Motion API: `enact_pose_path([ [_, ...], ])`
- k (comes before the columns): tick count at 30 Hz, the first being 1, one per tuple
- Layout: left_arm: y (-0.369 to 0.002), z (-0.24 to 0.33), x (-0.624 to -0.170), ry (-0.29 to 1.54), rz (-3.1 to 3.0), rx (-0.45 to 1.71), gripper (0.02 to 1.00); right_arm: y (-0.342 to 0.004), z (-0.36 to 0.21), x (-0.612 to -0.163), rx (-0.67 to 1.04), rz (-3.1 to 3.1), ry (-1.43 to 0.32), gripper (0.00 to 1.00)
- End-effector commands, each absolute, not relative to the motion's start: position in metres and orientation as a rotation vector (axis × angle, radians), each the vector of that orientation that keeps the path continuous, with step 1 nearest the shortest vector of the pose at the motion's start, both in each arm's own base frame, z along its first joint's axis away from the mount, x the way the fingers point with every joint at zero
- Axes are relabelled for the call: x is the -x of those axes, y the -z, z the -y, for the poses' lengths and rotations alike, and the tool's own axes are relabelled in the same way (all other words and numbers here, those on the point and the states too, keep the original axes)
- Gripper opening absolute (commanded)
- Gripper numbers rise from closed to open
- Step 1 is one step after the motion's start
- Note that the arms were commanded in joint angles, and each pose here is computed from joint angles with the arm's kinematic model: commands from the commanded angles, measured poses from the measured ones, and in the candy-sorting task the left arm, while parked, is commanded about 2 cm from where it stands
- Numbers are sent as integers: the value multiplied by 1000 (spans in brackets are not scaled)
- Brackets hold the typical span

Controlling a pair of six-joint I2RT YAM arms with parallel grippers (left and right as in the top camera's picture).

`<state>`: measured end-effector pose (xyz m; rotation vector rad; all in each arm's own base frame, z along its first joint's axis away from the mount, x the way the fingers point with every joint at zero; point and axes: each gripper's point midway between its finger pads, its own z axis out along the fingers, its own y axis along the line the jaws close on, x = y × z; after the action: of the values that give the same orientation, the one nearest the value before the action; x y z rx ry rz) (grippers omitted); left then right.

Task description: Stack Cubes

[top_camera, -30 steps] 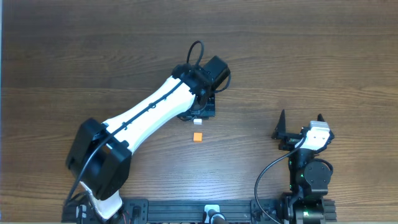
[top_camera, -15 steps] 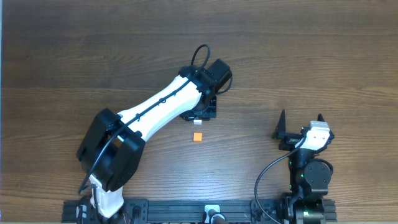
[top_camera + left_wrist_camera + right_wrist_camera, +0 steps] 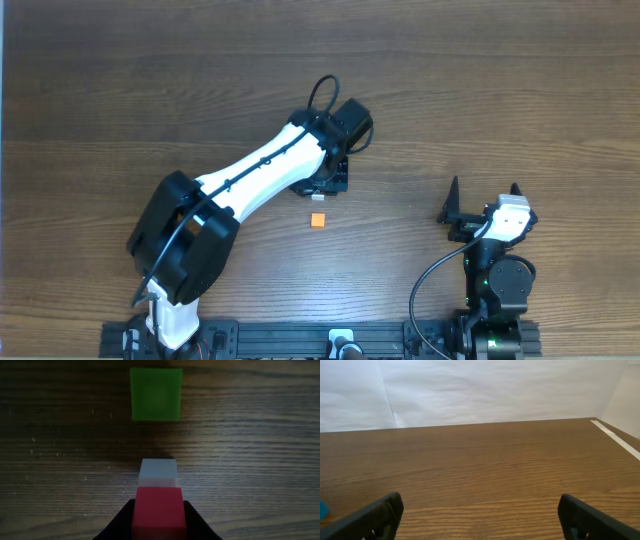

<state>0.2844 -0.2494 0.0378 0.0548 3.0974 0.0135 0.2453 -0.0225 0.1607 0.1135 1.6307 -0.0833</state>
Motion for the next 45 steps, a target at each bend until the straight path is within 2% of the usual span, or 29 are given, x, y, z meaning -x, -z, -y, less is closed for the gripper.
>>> enact_pose_path([
  [1,-26,241,-283,-68,-3109,-24,40,-159,20,-245,-99,-1633,76,991],
  [45,-23,242,-286,-51,-3096,-17,40,-159,20,-245,-99,-1633,76,991],
])
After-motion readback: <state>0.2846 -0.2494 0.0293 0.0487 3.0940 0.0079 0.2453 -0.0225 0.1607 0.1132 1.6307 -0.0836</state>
